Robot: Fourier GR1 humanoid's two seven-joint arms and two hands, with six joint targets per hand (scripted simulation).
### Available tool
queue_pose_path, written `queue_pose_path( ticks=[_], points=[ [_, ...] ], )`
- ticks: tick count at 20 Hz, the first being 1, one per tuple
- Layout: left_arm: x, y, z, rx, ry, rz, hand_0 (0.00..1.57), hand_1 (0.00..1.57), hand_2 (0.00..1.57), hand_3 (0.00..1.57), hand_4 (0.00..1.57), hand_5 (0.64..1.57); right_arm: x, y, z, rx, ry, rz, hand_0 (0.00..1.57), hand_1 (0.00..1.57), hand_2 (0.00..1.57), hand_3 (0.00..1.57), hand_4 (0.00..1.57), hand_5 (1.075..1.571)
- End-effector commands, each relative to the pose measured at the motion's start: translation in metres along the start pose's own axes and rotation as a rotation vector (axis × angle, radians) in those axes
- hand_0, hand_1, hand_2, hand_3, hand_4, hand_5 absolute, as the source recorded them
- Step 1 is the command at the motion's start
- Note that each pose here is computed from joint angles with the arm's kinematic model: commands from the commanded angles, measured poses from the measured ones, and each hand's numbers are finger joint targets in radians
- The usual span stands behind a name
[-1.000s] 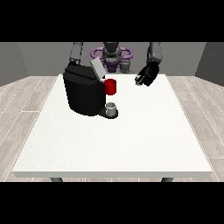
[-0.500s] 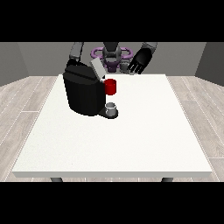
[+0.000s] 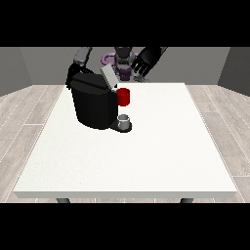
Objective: Insert the coffee pod into the coffee machine and close the lid
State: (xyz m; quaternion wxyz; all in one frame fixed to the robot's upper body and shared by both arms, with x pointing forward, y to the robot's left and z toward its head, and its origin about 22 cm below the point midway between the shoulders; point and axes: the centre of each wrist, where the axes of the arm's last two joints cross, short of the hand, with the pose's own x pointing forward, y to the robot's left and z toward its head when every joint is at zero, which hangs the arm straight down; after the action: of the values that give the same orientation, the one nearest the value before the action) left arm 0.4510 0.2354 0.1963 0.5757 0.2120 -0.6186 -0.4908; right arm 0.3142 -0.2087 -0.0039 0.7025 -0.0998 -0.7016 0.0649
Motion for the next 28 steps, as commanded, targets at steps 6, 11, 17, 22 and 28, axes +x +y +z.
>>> queue_pose_path(
  ticks=[6,11,17,22,28],
  points=[
    [0.022,0.057,0.007,0.145,0.003,-0.063,1.23,1.23,1.28,1.25,0.48,1.571,0.054,-0.005,-0.025,-0.012,-0.128,0.003,0.00,0.00,0.00,0.00,0.26,1.571],
    [0.028,0.090,0.018,0.153,-0.027,-0.056,1.27,1.27,1.30,1.26,0.47,1.571,0.052,-0.007,-0.024,-0.020,-0.159,-0.007,0.00,0.00,0.00,0.00,0.00,1.571],
    [0.032,0.072,0.006,0.158,-0.016,-0.053,1.19,1.19,1.27,1.23,0.47,1.571,0.064,0.007,-0.028,-0.033,-0.164,-0.009,0.00,0.00,0.00,0.00,0.00,1.571],
    [0.017,0.066,0.006,0.144,0.012,-0.036,1.25,1.25,1.29,1.24,0.45,1.571,0.059,-0.009,-0.028,-0.024,-0.142,-0.019,0.00,0.00,0.00,0.00,0.19,1.571],
    [0.044,0.064,-0.005,0.131,-0.029,-0.046,1.20,1.20,1.25,1.21,0.44,1.571,0.069,-0.010,-0.039,-0.031,-0.152,-0.011,0.00,0.00,0.00,0.00,0.04,1.571]
  ],
)
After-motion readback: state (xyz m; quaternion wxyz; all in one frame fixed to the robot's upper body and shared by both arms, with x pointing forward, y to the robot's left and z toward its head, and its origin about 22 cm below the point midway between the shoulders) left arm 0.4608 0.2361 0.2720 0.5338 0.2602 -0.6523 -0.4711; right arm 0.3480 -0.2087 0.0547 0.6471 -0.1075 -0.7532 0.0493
